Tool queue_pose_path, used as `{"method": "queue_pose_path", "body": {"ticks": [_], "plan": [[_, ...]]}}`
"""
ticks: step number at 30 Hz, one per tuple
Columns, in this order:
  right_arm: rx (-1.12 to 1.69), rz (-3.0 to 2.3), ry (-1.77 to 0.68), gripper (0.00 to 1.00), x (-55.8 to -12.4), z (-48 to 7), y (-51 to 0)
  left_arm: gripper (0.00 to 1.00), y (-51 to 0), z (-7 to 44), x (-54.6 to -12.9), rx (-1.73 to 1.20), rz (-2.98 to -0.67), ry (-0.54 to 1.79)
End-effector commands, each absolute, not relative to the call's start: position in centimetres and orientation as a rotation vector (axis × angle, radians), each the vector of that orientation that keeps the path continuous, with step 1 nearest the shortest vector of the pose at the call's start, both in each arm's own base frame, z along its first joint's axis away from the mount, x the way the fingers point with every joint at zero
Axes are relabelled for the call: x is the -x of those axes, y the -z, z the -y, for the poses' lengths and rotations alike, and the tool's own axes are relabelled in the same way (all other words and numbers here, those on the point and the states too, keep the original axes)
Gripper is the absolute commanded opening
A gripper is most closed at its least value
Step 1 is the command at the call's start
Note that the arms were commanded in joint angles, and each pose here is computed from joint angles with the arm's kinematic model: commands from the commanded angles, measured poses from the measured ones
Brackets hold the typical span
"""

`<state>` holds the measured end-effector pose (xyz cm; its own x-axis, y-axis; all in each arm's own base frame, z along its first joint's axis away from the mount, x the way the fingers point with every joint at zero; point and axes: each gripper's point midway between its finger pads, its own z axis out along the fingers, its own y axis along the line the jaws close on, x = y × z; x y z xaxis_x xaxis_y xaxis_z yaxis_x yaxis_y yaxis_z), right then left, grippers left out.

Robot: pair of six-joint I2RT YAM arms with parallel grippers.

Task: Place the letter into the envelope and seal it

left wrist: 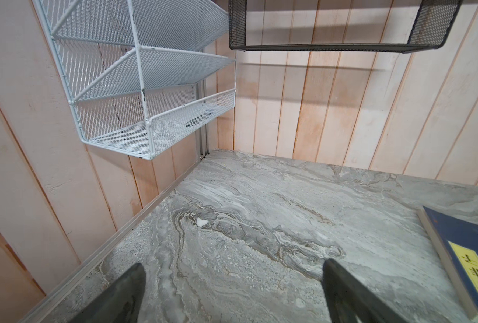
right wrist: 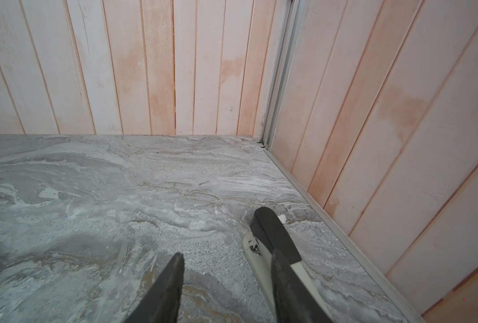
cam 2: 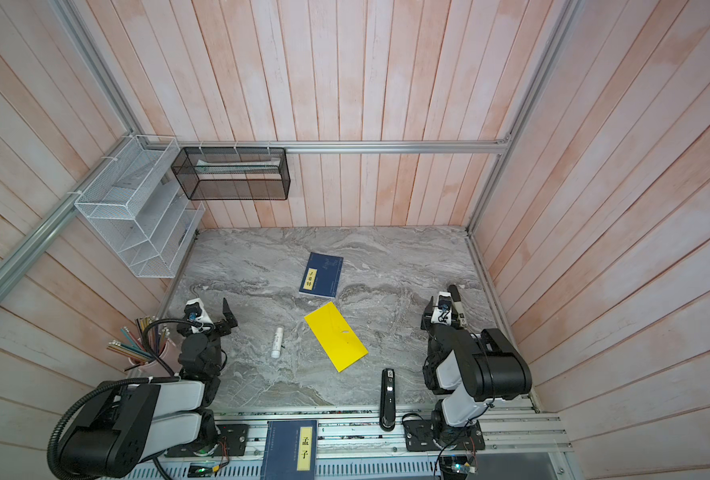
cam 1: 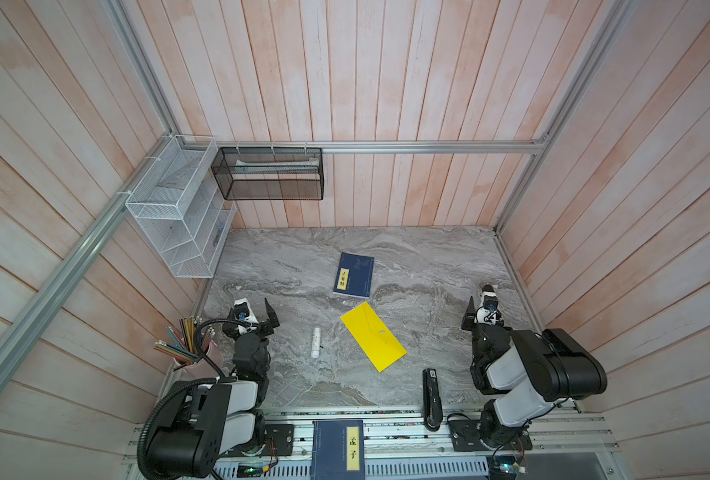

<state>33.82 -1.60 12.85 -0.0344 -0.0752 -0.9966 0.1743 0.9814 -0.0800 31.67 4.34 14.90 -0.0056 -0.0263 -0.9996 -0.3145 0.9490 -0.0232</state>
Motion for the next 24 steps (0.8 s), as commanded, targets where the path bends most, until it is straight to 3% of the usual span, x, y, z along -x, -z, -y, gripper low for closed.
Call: {"method": "queue_pose_path", "body": {"ticks": [1,5,13,24], "plan": [[-0.063,-1.513,0.151,0.51,-34.5,1.0,-15.0,1.0,-16.9,-4.2,-32.5,0.284,-1.464,-0.152],[-0.055,-1.54,0.149,0.52,-35.1,0.9,-14.6,1.0,-16.8,-3.8,-32.8,0.245,-1.426,-0.144],[-0.047,-1.576,0.12,0.54,-36.0,0.9,-14.1,1.0,-14.9,-3.1,-36.1,0.198,-1.575,-0.119],[-0.113,-1.637,0.081,0.62,-37.3,2.3,-13.3,1.0,-13.4,-2.8,-38.0,0.165,-1.642,-0.116]]}}
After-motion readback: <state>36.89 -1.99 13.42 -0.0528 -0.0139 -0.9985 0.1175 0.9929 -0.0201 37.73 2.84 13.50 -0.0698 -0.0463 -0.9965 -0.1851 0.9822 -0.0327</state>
